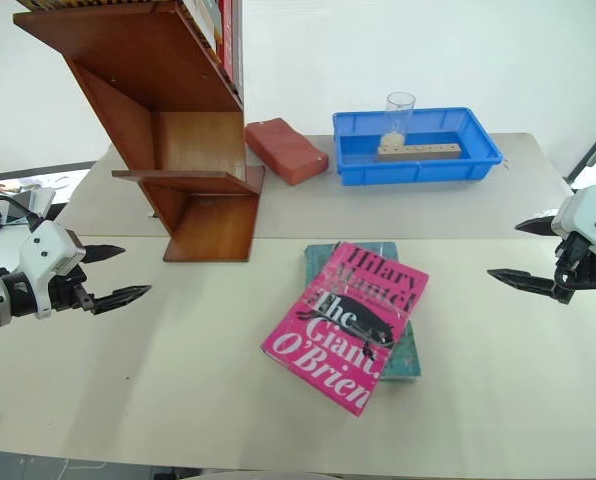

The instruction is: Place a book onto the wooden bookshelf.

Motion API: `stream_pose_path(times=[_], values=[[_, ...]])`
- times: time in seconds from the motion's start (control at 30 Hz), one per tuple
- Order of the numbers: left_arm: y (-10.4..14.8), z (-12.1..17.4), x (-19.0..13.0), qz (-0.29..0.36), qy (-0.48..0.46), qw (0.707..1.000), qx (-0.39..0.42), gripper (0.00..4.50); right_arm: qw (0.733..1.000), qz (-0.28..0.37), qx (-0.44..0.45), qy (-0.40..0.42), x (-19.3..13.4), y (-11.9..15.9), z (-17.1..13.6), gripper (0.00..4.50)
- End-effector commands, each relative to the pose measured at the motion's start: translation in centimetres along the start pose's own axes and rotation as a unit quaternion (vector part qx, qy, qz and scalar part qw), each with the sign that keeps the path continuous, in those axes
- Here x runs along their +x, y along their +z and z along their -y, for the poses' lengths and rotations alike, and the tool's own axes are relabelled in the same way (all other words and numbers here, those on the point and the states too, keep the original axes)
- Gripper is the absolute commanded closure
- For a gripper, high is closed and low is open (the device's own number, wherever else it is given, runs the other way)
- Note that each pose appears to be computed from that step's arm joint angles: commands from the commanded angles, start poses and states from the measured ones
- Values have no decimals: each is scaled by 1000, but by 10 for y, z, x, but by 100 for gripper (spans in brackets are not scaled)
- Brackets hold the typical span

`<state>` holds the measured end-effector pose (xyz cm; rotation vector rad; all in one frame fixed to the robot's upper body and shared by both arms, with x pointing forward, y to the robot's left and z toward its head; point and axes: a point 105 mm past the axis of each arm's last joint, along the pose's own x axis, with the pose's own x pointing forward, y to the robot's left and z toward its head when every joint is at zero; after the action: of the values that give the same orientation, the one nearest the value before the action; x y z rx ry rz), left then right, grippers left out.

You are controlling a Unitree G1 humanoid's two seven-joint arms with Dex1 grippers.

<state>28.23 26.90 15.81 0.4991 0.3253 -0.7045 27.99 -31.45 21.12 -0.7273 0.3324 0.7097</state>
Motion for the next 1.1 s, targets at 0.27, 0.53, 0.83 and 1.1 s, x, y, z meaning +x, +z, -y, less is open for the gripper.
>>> stream_pose_path(times=[0.27,0.53,0.83,1.1], values=[[12,-6,-11,14,-9,1000,0,0,999,13,-19,-32,-8,12,11,5],[14,-2,-11,20,-48,999,-6,0,999,-26,-25,-40,-6,0,11,5],[28,42,26,75,-170,978,-96,0,999,-17,-36,-9,-3,7,-2,84],[50,88,73,122,-312,895,-296,0,995,-45,-68,52,13,4,-47,361]])
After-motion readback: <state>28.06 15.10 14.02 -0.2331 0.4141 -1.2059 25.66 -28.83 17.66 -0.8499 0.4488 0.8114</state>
